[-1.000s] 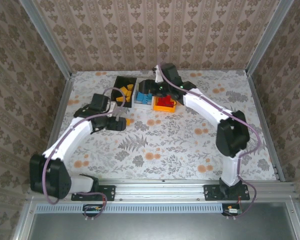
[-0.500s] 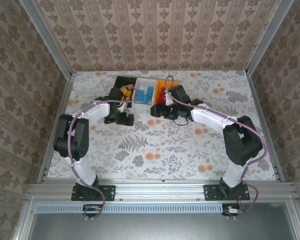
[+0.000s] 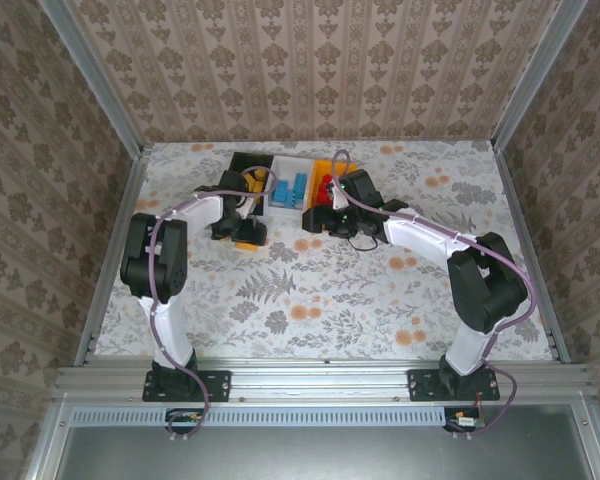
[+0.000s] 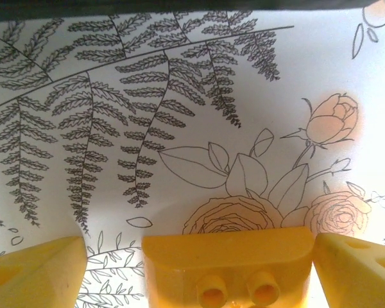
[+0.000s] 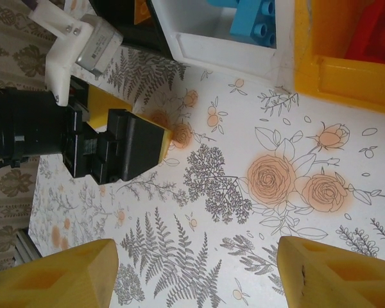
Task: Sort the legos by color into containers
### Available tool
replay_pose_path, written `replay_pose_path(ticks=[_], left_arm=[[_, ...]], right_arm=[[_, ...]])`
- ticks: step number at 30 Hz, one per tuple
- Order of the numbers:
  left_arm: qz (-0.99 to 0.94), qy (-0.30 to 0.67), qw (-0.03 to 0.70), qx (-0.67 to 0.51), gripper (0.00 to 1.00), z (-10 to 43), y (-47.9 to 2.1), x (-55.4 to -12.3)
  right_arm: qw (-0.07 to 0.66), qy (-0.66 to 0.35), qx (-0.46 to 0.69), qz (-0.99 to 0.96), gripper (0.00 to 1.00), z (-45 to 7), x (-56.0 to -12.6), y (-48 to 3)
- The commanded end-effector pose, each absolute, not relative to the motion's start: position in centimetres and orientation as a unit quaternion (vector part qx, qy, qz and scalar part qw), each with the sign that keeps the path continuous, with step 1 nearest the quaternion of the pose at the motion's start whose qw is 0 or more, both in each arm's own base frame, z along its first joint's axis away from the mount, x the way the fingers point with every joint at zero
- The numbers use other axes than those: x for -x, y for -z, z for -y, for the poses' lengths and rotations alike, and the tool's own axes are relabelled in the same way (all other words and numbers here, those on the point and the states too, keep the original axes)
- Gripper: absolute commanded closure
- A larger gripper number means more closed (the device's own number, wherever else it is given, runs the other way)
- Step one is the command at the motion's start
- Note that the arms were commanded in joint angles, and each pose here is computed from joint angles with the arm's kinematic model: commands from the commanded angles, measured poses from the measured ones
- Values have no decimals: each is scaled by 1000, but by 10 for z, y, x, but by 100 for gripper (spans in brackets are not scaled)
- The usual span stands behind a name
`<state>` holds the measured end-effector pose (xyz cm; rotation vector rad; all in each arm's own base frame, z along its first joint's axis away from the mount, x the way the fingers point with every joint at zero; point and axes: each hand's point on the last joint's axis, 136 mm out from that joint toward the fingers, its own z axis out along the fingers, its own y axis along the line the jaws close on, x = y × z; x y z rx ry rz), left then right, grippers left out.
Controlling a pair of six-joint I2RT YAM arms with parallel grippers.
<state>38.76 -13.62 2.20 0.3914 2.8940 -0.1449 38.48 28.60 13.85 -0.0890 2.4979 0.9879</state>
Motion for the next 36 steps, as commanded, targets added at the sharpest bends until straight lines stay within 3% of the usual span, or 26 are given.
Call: replay_pose_path(ticks=[1, 18, 36], left_arm=[[-982, 57, 83, -161, 11, 148, -11, -380], [-989, 58, 29, -134, 41, 142, 3, -353], [-982, 122, 121, -73, 43, 135, -88, -387]], right_arm=[[232, -366, 30, -901, 32, -286, -389, -141], [234, -367, 18, -900, 32, -285, -391, -136], [238, -358, 14, -903, 32, -279, -388, -135]])
